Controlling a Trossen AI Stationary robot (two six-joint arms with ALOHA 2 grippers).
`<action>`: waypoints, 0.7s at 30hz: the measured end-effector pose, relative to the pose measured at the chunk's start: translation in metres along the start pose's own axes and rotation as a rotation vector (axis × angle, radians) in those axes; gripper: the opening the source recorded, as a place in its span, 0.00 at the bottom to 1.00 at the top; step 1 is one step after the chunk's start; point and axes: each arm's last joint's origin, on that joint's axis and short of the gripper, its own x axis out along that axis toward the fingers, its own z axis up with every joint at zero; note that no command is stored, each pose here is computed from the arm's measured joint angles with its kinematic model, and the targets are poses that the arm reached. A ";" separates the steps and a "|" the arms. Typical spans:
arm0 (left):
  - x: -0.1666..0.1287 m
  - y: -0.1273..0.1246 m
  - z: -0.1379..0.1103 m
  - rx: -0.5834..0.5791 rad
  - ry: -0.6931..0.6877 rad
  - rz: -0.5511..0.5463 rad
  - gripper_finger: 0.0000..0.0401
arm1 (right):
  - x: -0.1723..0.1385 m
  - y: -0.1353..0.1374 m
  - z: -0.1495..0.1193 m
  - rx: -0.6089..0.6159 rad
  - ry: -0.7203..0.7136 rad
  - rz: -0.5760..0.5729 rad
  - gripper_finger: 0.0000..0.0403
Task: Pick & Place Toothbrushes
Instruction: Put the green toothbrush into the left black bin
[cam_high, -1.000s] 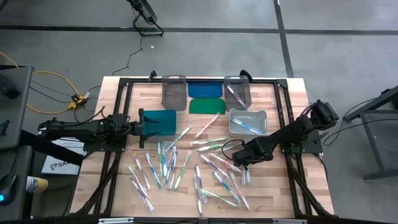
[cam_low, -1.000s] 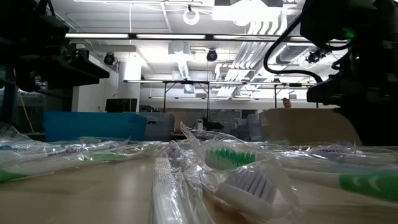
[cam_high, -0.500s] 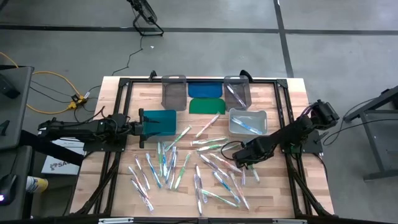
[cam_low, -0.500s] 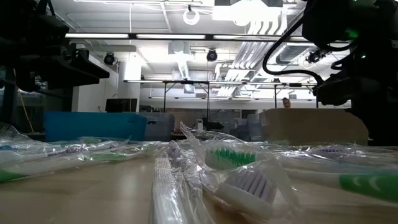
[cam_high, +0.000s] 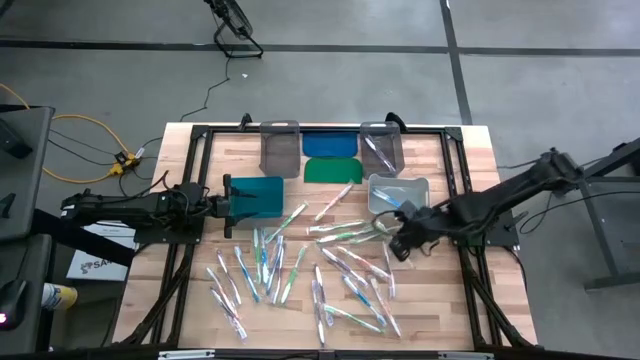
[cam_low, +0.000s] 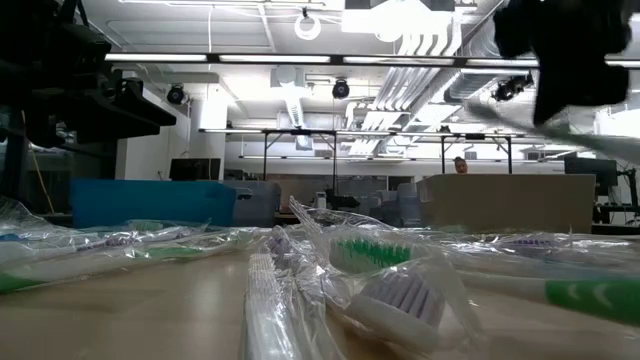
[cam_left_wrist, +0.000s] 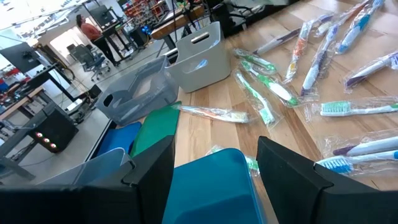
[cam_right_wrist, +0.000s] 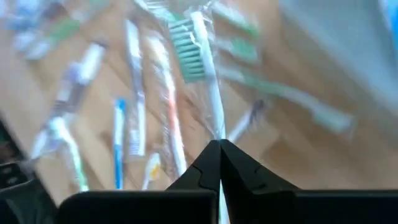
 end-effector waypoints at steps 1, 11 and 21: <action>0.000 0.000 0.000 0.000 0.000 0.000 0.55 | -0.008 -0.002 0.003 -0.030 -0.037 0.020 0.00; 0.000 0.000 0.000 0.000 0.000 0.000 0.55 | -0.052 -0.032 0.040 -0.262 -0.253 0.010 0.00; 0.000 0.000 0.000 0.000 0.000 0.000 0.55 | -0.063 -0.066 0.095 -0.395 -0.247 -0.075 0.00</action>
